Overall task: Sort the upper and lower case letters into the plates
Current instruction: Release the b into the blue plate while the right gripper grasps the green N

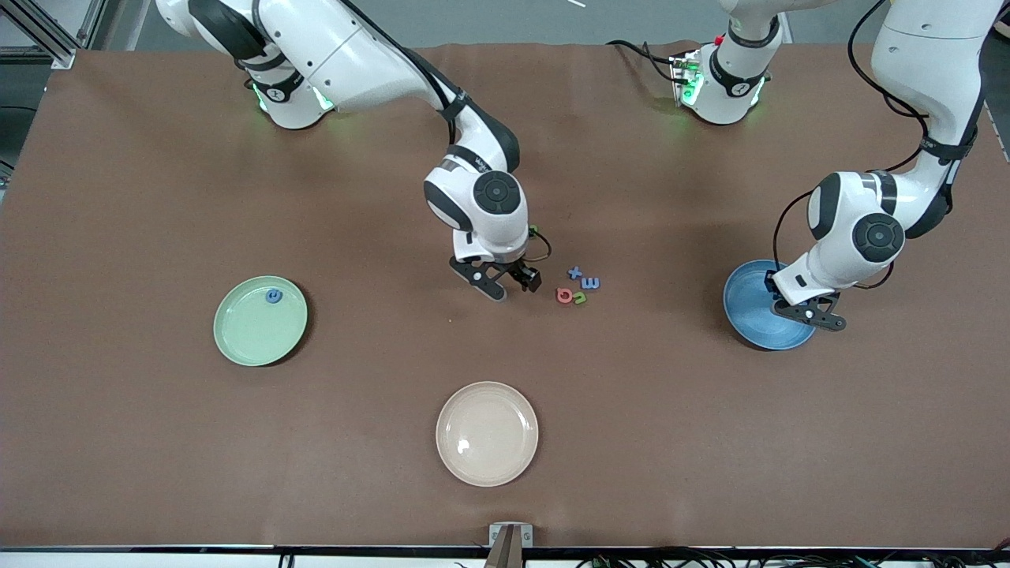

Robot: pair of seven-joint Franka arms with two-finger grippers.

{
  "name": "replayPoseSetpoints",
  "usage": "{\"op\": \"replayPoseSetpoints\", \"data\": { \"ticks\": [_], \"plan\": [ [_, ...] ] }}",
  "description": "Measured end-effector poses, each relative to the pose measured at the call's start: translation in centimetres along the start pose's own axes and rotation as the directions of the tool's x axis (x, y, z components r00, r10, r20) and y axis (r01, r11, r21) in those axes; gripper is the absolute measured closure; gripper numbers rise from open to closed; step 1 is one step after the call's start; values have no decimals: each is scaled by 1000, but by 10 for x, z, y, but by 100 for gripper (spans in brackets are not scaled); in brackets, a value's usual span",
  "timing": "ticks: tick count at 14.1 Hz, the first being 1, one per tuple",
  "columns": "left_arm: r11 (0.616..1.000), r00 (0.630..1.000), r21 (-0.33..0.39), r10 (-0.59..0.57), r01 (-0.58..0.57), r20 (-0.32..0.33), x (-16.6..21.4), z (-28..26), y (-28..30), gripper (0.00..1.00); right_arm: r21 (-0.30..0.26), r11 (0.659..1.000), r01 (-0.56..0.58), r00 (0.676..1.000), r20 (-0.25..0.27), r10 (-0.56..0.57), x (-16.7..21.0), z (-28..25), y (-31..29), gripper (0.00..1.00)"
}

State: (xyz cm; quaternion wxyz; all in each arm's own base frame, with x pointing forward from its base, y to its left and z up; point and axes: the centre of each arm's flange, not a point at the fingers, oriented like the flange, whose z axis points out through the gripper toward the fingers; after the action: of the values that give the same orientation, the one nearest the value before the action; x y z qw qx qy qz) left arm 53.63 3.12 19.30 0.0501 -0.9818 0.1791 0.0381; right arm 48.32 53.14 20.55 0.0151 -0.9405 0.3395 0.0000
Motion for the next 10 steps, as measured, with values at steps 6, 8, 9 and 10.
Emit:
{"op": "replayPoseSetpoints", "data": {
  "ticks": [6, 8, 9, 10],
  "plan": [
    [1000, 1000, -4, 0, 0, 8, -1, 5, 1, 73, -24, 1000, 4, 1000, -27, -5, -27, 30, -3, 25],
    [1000, 1000, -4, 1, -1, 7, -1, 5, 1, 70, -19, 1000, 0, 1000, -28, 0, -29, 27, -5, 35],
    [1000, 1000, -4, 1, -1, 5, 0, 5, 1, 69, -20, 1000, 0, 1000, -28, 0, -30, 27, -5, 39],
    [1000, 1000, -2, 2, -2, 1, 2, 3, 1, 59, -20, 1000, -1, 1000, -28, 1, -33, 27, -5, 39]
  ]
}}
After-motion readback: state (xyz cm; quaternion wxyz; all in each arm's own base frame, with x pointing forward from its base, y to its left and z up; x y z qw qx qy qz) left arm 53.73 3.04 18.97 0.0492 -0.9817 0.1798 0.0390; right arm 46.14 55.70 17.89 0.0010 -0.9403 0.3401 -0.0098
